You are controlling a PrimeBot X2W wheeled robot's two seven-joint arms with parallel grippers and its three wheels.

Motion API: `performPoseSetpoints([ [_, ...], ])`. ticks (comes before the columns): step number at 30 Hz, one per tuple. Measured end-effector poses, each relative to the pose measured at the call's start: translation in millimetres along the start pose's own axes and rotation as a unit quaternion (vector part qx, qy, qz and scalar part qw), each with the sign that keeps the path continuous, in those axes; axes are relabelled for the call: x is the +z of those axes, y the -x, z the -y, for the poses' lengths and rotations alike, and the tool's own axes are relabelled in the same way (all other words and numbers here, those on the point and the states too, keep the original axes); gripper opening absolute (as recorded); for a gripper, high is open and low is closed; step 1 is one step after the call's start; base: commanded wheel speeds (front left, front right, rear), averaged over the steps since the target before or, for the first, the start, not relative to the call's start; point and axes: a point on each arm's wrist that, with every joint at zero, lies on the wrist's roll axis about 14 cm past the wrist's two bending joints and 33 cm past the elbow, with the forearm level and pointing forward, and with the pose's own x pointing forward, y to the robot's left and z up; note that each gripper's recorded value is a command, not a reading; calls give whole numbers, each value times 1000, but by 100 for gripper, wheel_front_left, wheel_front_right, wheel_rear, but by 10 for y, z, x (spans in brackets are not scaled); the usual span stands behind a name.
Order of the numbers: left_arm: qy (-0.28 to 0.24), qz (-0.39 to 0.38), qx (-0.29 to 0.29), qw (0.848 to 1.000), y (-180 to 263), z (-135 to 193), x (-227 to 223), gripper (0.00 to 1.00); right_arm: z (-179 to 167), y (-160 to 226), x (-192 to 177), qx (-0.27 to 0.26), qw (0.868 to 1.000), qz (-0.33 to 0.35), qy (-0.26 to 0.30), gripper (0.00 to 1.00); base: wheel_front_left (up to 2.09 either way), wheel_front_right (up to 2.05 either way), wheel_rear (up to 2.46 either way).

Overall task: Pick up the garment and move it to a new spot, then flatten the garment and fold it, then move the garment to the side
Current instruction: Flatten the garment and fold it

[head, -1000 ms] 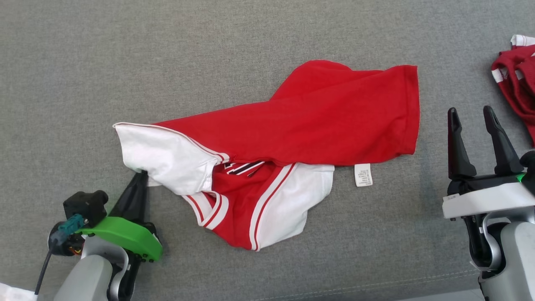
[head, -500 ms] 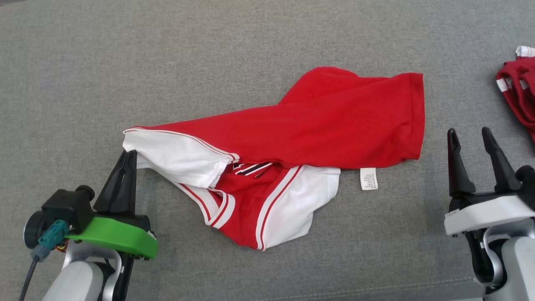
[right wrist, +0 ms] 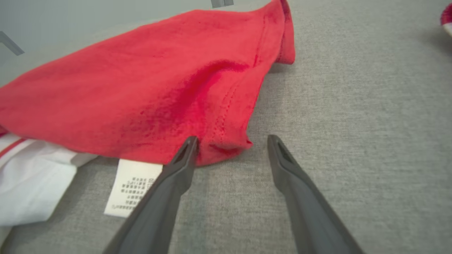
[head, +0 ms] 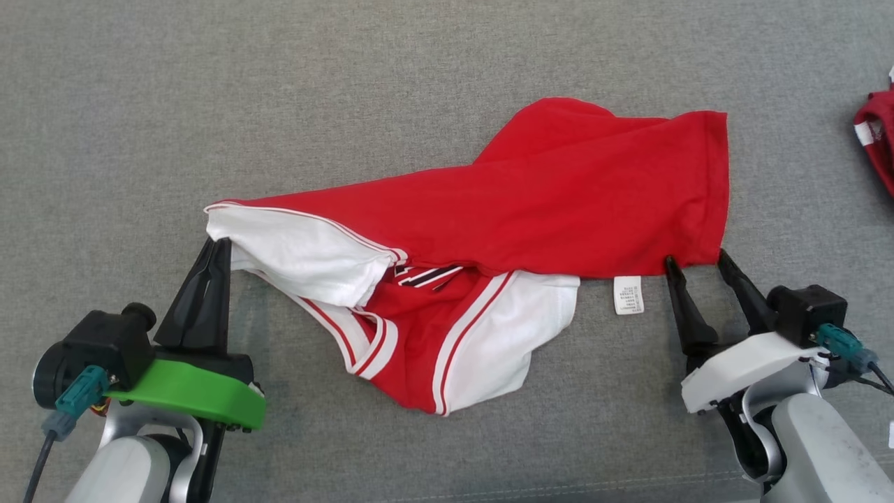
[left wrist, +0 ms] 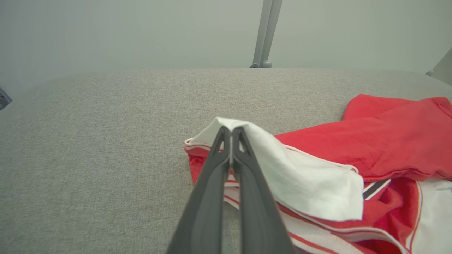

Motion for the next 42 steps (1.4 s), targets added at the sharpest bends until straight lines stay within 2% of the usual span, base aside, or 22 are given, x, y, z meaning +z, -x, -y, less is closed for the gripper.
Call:
performPoseSetpoints([
  [1, 0, 0, 1, 1000, -2, -7, -1, 0, -24, -26, -41, 6, 1000, -7, 2, 52, 0, 0, 0],
  [2, -1, -1, 2, 1000, -1, -14, -5, 0, -37, -45, -81, 10, 1000, -14, 4, 29, 0, 0, 0],
  [3, -1, 0, 2, 1000, 2, -20, -6, 0, -46, -59, -104, 12, 1000, -17, 3, 0, 0, 0, 0],
  [8, -7, 21, 7, 1000, 6, -35, 85, 0, -57, -98, -77, 20, 1000, -8, -2, 0, 0, 0, 0],
  [11, -9, 39, 11, 999, -4, -35, 169, 0, -65, -87, 81, 26, 999, 18, -1, 0, 0, 0, 0],
  [17, -28, 103, 12, 994, -46, -1, 549, 0, -122, -20, 651, 41, 994, 105, 9, 0, 0, 0, 0],
  [22, -41, 167, 2, 985, -64, 86, 965, 0, -163, 55, 1255, 52, 981, 187, 21, 0, 0, 0, 0],
  [30, -82, 290, -23, 953, -42, 245, 1822, 0, -154, 270, 2279, 58, 946, 315, 52, 0, 0, 0, 0],
  [35, -106, 368, -51, 922, 56, 445, 2436, 0, -258, 487, 2914, 70, 914, 389, 88, 0, 0, 0, 0],
  [36, -115, 394, -59, 910, 105, 517, 2647, 0, -321, 589, 3142, 77, 900, 417, 100, 0, 0, 0, 0],
  [39, -123, 423, -68, 895, 183, 595, 2894, 0, -367, 722, 3385, 81, 884, 446, 111, 0, 0, 0, 0],
  [42, -126, 441, -72, 886, 230, 643, 3043, 0, -359, 805, 3530, 76, 875, 463, 115, 0, 0, 0, 0],
])
